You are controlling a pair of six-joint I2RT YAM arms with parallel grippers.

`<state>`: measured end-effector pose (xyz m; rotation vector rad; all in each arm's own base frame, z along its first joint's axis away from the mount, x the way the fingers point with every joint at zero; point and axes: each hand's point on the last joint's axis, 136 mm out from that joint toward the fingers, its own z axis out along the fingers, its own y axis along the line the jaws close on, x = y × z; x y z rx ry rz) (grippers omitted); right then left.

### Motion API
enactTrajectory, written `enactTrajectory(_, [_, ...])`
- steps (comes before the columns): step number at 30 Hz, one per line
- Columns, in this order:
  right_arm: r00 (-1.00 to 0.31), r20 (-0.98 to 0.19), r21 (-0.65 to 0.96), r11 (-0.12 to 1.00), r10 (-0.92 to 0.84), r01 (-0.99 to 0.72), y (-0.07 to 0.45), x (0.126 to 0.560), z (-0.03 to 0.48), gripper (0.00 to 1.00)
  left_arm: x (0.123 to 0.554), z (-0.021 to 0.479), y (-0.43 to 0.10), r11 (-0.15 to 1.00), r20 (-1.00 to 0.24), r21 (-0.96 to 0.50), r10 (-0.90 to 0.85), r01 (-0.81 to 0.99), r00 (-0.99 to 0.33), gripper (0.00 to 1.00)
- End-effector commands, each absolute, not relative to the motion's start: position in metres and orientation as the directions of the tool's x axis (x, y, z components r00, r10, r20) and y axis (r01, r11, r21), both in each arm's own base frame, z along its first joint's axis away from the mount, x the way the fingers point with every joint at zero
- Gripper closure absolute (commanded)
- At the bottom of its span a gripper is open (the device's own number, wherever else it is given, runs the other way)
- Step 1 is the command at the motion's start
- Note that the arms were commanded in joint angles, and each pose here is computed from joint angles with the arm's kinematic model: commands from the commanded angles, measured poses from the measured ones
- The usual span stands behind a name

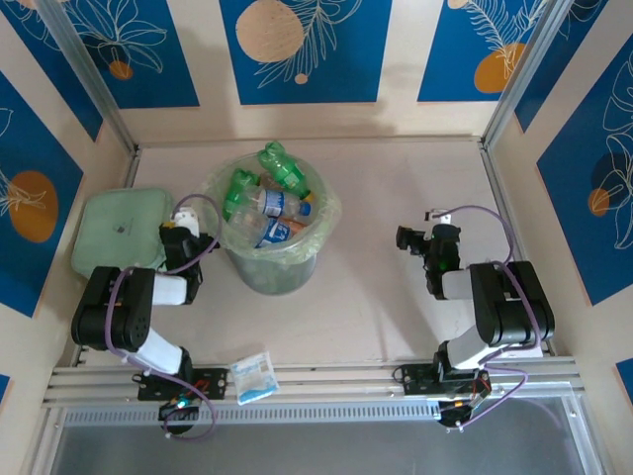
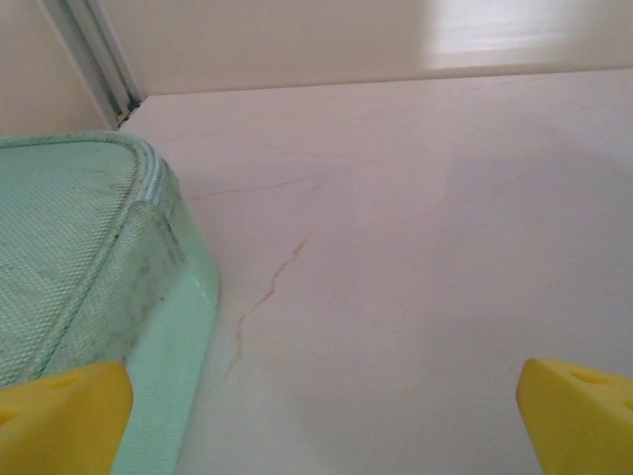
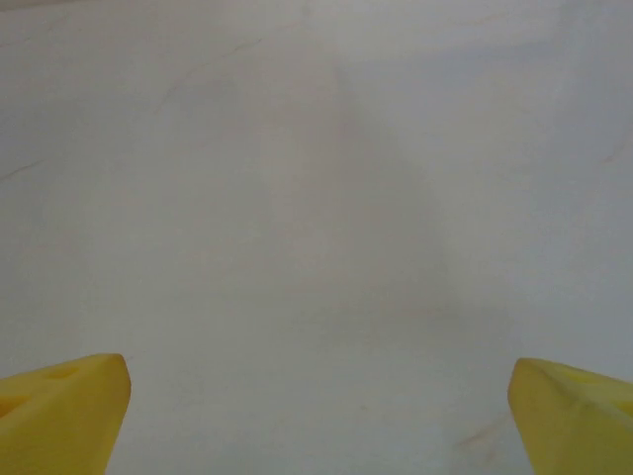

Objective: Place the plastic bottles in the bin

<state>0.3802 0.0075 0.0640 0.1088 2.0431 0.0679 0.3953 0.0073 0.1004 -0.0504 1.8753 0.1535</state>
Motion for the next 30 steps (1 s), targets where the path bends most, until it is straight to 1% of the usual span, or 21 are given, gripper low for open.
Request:
enactTrajectory(1, [-0.376,-0.922,0.121,0.991,0.092,-0.053,0.019,0.397,0.094,0.01,0.394,0.095,-0.002,0.995,-0.952,0.074,0.049,-0.073,-0.302,0.01])
enactTrajectory(9, [-0.370,-0.925,0.116,0.992,0.089,-0.053,0.019,0.397,0.094,0.01,0.393,0.095,-0.002,0.994,-0.952,0.078,0.052,-0.073,-0.301,0.01])
enactTrajectory(14, [-0.371,-0.924,0.116,0.992,0.089,-0.053,0.019,0.397,0.094,0.01,0.397,0.092,-0.020,0.996,-0.942,0.085,0.093,0.041,-0.323,0.01])
enactTrajectory(24, [-0.372,-0.924,0.116,0.992,0.089,-0.052,0.018,0.397,0.094,0.01,0.397,0.092,-0.021,0.995,-0.941,0.085,0.095,0.047,-0.324,0.01])
enactTrajectory(30, [-0.389,-0.917,0.127,0.989,0.086,-0.081,0.022,0.399,0.093,0.01,0.397,0.092,-0.026,0.994,-0.940,0.085,0.105,0.074,-0.324,0.01])
